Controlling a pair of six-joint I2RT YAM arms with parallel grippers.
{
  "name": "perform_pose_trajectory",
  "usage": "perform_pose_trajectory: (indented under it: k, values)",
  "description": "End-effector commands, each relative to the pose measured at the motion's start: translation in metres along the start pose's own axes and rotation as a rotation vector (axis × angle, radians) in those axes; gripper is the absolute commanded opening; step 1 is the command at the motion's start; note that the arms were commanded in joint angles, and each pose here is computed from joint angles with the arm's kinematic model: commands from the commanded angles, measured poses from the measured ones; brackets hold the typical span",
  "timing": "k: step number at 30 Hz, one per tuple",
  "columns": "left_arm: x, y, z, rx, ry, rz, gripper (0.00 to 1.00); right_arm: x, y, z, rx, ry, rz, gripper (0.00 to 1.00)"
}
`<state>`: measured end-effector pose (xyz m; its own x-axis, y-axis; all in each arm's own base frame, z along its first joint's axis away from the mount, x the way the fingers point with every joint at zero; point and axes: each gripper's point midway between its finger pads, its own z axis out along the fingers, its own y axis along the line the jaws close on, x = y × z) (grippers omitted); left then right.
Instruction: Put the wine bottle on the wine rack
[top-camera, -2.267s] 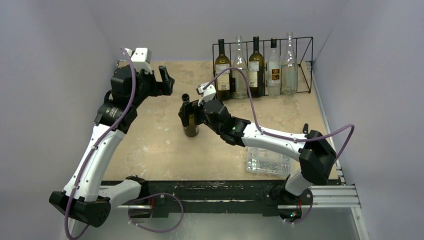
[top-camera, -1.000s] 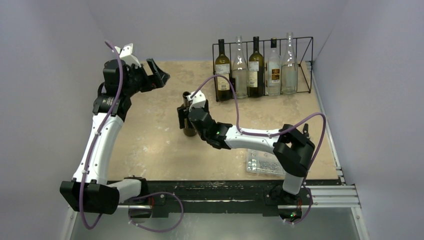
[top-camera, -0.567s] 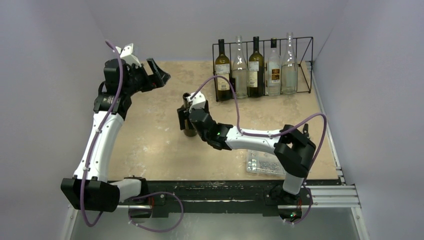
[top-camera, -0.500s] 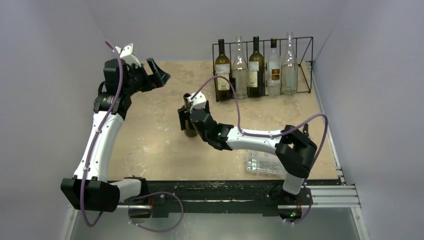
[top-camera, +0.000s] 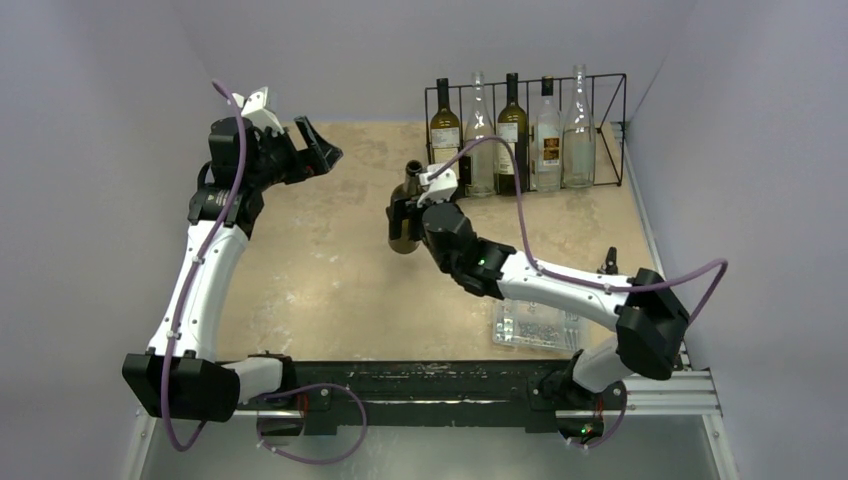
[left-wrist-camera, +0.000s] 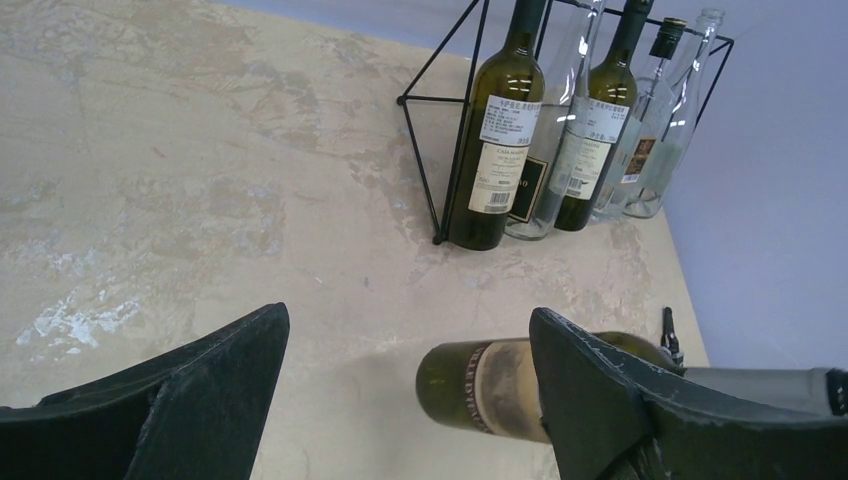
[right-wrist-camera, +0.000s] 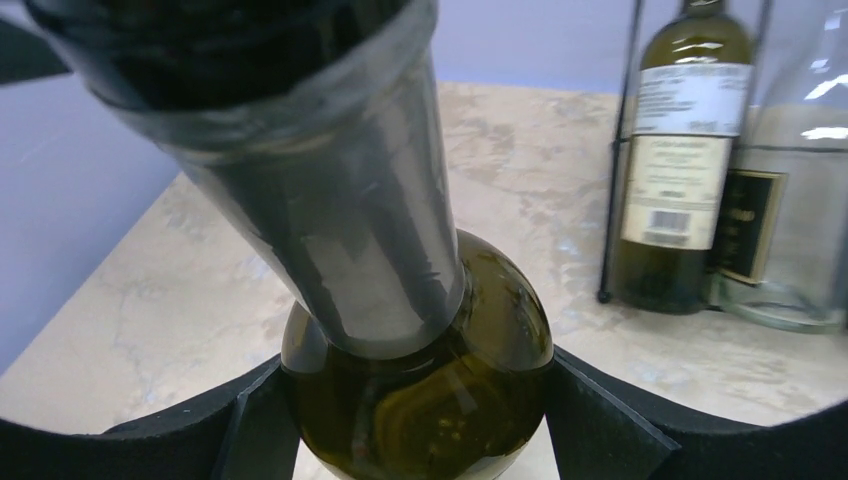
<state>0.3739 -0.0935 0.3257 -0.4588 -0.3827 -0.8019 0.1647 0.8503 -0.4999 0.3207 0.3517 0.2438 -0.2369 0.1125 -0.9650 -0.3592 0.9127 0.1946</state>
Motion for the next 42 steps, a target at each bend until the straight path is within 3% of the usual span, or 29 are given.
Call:
perform_pose_trajectory:
  k: [1,14,30,37,42]
  values:
    - [-0.013,-0.011,-0.001,0.051,-0.04,-0.008,0.9,-0.061,-0.037,-0.012,0.089,-0.157,0.097,0.0]
    - [-0.011,-0.015,0.0,0.074,-0.029,-0.027,0.9,-0.104,-0.203,-0.036,0.531,-0.218,0.082,0.0]
    - [-0.009,-0.013,0.003,0.069,-0.016,-0.032,0.9,-0.108,-0.337,-0.084,0.979,-0.248,0.02,0.0]
    - [-0.008,-0.014,0.005,0.078,-0.009,-0.04,0.91,-0.11,-0.388,-0.096,1.08,-0.238,0.021,0.0]
    - [-0.007,-0.015,0.005,0.087,-0.008,-0.047,0.91,-0.11,-0.417,-0.083,1.044,-0.241,0.034,0.0]
